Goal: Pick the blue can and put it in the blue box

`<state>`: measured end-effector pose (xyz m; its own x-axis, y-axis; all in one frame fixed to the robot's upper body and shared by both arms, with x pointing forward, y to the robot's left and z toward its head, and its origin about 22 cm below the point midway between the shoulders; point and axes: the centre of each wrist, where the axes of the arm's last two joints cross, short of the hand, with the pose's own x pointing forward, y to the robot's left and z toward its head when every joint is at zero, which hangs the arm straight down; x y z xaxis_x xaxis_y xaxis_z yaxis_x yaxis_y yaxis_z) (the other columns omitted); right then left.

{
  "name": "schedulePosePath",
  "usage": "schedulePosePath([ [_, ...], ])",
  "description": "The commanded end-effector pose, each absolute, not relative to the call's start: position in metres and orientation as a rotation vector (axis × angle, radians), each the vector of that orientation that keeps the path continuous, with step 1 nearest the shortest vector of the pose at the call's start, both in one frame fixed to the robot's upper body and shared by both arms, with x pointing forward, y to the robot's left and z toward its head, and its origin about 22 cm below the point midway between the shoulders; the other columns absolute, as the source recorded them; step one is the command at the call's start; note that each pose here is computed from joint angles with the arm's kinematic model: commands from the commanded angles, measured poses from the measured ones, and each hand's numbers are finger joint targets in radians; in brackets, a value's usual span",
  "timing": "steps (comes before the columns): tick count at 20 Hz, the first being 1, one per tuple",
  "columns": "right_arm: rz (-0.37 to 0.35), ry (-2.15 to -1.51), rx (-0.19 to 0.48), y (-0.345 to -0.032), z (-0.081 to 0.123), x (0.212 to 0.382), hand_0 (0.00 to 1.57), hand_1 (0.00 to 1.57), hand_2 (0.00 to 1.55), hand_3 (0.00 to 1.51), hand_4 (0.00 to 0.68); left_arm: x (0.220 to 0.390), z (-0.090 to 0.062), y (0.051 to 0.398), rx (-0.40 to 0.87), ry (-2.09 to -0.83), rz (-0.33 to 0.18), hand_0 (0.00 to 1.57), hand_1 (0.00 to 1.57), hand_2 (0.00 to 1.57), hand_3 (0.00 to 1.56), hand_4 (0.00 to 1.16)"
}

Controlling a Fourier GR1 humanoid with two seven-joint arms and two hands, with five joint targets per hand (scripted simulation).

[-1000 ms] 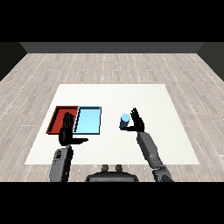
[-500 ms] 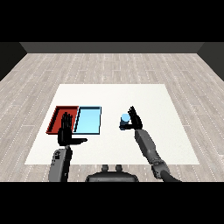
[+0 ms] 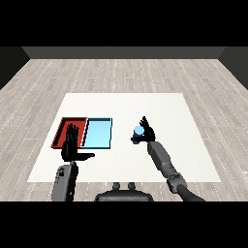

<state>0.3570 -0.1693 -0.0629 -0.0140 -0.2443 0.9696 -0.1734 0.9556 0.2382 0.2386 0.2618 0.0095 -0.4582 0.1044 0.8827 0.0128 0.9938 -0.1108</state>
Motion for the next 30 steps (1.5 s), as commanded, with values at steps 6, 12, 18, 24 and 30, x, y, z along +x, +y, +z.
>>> schedulePosePath([
  [6,-0.058,-1.580,0.338,-0.151,-0.070,0.358,0.00,0.00,0.00,0.00,0.000,0.232,0.015,0.248,-0.070,-2.054,0.106,0.00,0.00,0.00,0.00,0.00],
  [12,-0.005,-1.561,0.180,-0.153,-0.076,0.355,1.53,1.53,1.49,1.45,0.582,0.254,0.009,0.244,-0.086,-2.040,0.130,0.00,0.00,0.00,0.00,0.00],
  [18,0.025,-1.544,0.124,-0.143,-0.060,0.364,1.56,1.56,1.49,1.44,0.678,0.246,0.026,0.256,-0.099,-2.032,0.104,0.00,0.00,0.00,0.00,0.00],
  [24,0.039,-1.619,0.128,-0.157,-0.037,0.373,1.52,1.52,1.47,1.42,0.659,0.243,0.005,0.257,-0.103,-2.015,0.090,0.00,0.00,0.00,0.00,0.00],
  [30,0.058,-1.713,0.134,-0.160,-0.037,0.367,1.47,1.47,1.45,1.41,0.649,0.251,0.014,0.230,-0.076,-1.984,0.009,0.00,0.00,0.00,0.00,0.00],
])
